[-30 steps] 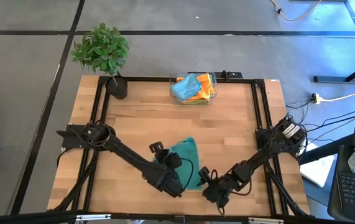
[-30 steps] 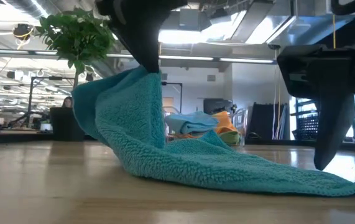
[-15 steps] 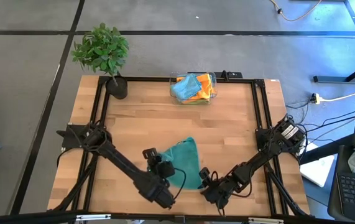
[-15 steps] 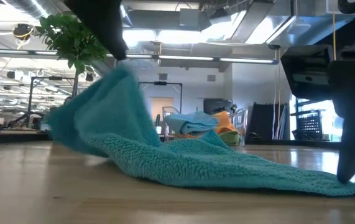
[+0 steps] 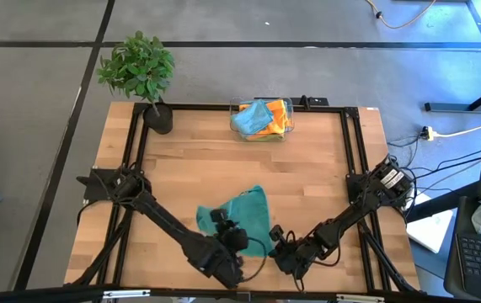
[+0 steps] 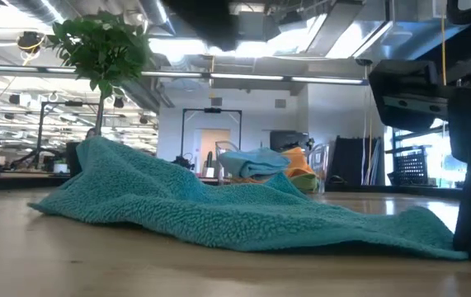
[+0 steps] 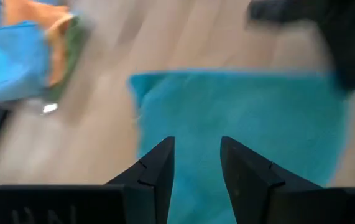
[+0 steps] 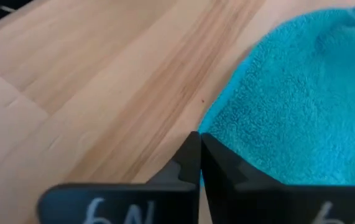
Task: Fold microfiber towels
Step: Fold the blue microfiber towel
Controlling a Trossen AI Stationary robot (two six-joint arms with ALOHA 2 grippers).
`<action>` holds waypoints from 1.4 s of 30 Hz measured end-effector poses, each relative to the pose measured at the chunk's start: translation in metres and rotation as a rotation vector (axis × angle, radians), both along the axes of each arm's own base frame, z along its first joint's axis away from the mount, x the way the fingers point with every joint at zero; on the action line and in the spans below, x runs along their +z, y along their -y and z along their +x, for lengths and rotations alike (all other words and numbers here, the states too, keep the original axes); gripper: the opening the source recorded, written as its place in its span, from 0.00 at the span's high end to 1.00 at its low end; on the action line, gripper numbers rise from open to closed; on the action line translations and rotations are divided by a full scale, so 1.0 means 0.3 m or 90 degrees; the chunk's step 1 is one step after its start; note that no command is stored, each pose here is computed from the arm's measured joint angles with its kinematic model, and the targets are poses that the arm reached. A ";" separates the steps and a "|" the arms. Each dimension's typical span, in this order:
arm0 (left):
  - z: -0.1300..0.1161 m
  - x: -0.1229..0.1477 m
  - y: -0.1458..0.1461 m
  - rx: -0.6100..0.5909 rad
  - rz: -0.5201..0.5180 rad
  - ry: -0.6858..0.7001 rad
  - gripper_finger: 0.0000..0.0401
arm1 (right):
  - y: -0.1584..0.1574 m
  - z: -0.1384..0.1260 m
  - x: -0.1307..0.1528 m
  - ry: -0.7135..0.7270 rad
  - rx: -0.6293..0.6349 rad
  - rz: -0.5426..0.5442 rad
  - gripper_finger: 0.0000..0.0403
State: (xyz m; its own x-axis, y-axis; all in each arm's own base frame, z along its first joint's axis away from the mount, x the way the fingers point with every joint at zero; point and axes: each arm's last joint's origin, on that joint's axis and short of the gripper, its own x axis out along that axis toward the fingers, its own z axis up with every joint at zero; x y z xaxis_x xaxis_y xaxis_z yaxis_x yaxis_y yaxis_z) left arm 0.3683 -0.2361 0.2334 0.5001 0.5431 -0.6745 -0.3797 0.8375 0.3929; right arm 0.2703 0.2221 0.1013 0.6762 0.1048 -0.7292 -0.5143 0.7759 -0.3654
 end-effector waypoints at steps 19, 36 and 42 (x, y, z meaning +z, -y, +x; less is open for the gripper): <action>0.075 -0.011 0.059 -0.075 -0.273 0.010 0.69 | -0.100 0.023 0.150 0.166 0.142 0.127 0.99; 0.096 0.013 0.105 -0.098 -0.314 0.099 0.70 | -0.034 -0.009 0.179 0.160 -0.016 -0.043 0.56; 0.126 0.053 0.150 -0.204 -0.335 0.172 0.70 | -0.002 -0.139 0.260 0.116 -0.089 -0.127 0.51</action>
